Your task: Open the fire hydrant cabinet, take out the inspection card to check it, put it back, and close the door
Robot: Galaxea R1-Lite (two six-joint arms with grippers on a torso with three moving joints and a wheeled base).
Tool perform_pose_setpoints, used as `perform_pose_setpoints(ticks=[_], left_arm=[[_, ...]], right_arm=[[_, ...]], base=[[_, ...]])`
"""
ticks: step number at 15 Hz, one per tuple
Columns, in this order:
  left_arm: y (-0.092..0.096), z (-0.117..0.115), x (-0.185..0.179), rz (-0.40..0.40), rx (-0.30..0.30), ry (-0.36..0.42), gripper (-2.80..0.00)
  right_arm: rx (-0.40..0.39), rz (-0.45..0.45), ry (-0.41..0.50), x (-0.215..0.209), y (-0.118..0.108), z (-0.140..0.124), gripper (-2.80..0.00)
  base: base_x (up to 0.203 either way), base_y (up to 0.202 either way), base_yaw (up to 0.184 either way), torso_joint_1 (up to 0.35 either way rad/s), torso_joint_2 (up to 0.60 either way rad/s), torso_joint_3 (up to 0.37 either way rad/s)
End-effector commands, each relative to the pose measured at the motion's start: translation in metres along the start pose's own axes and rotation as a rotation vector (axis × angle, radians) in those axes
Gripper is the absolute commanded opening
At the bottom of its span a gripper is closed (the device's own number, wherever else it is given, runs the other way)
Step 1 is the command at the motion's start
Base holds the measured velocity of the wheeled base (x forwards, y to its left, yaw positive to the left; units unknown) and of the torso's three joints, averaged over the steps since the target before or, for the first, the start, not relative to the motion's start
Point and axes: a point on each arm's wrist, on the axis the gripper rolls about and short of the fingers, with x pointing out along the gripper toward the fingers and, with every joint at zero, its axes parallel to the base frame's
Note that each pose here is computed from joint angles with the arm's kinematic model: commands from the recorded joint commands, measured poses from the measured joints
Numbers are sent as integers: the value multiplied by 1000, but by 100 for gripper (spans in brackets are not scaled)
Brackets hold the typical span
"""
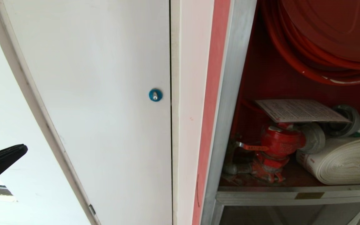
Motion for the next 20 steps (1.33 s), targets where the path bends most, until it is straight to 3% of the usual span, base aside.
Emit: perform_pose_setpoints(ticks=[1,3,6,9,15,18,20], left_arm=[[-20,-2,-31,-46,4,-55,-280],[-31,-5,-46,-145,-57,-8,-280],[-43,-2,-63,-286,-102,-33,-280],[-51,-13,-82,-305,-100,-35,-280],[-59,-63,-109,-161,-51,-113,-280],[-56,-91,-113,60,89,-146,-280],[-50,-102,-109,247,138,-123,-280]], right_arm=[[0,0,4,0,0,-1,-280],[0,0,4,0,0,-1,-280],[0,0,4,0,0,-1,-280],[0,0,4,0,0,-1,-280],[0,0,4,0,0,-1,-280],[0,0,4,0,0,-1,-280],[0,0,4,0,0,-1,-280]], base=[[0,0,0,0,0,0],[0,0,0,0,0,0],[0,0,0,0,0,0],[0,0,0,0,0,0],[0,0,0,0,0,0],[0,0,0,0,0,0],[0,0,0,0,0,0]])
